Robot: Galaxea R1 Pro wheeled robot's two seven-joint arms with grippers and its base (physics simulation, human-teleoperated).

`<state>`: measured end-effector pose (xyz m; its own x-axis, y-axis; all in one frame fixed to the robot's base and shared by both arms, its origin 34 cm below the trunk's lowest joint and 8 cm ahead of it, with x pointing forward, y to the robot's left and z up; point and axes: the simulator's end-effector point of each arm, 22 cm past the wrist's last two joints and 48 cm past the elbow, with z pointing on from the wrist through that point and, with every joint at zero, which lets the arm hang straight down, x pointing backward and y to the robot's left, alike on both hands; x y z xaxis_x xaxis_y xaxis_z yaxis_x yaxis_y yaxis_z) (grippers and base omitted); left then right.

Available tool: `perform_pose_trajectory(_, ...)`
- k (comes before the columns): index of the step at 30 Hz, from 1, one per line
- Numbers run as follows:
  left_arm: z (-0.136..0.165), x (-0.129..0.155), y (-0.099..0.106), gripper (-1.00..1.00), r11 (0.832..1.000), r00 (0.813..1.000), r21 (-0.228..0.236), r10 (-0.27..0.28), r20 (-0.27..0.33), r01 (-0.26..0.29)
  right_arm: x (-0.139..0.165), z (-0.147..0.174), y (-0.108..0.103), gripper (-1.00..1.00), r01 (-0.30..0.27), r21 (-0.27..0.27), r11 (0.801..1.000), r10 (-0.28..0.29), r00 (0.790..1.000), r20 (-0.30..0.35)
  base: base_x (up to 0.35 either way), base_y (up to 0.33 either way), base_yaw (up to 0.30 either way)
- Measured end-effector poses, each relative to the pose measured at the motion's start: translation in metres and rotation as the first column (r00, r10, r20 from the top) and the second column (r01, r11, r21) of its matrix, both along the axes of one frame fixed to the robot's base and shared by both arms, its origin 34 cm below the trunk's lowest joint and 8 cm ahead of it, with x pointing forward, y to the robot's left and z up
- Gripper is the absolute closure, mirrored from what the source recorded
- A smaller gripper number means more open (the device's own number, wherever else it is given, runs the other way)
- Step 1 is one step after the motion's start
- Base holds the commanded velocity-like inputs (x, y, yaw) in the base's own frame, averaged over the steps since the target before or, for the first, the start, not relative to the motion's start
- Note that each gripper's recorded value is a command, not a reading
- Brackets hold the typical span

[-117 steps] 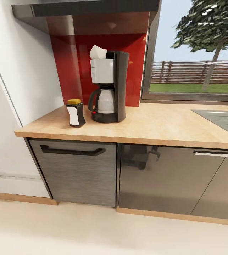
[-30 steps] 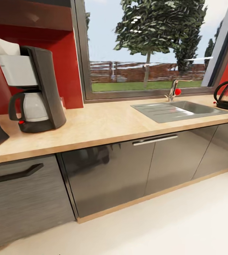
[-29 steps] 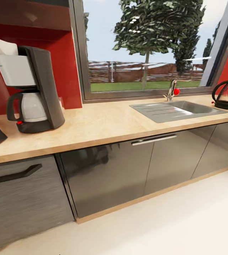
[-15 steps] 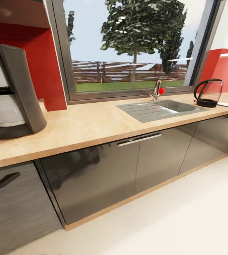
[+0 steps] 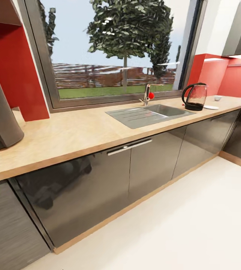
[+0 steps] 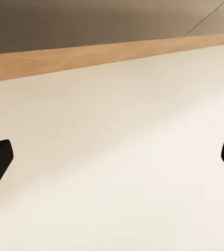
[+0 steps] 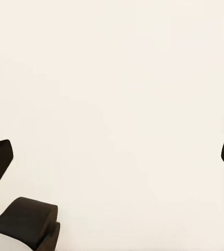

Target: Set up a coffee station on the kitchen countertop: keep the coffee maker on the countertop, move the bottle of coffee from the kitchen shelf to the counter next to the coffee maker, place a paper coffee filter on top of the coffee maker, put the saucer next to the coffee maker with the coffee cup on the saucer, and place the electric kettle next to the coffee maker.

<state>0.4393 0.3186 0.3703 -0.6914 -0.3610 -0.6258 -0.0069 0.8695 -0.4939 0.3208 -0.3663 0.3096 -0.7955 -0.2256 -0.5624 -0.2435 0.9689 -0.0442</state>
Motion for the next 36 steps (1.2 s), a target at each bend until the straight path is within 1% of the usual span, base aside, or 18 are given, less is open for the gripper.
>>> perform_pose_trajectory(19,0.0000,-0.0002,-0.0002,-1.00,1.000,1.000,0.000,-0.001,0.000,0.001,-0.0005,0.0000,-0.0006,-1.00,0.001,-0.002,1.000,-0.001,1.000,0.000,0.014,-0.011,-0.272)
perform_pose_trajectory(32,0.0001,-0.0003,-0.0002,-1.00,1.000,1.000,0.001,-0.001,0.000,0.001,-0.0003,0.0004,-0.0017,-1.00,0.001,-0.003,1.000,-0.001,1.000,0.001,0.229,-0.186,-0.027)
perform_pose_trajectory(36,0.0001,-0.0001,-0.0001,-1.00,1.000,1.000,0.000,-0.001,0.000,0.001,-0.0007,0.0002,-0.0016,-1.00,0.001,-0.003,1.000,-0.001,1.000,0.000,0.109,-0.086,-0.197)
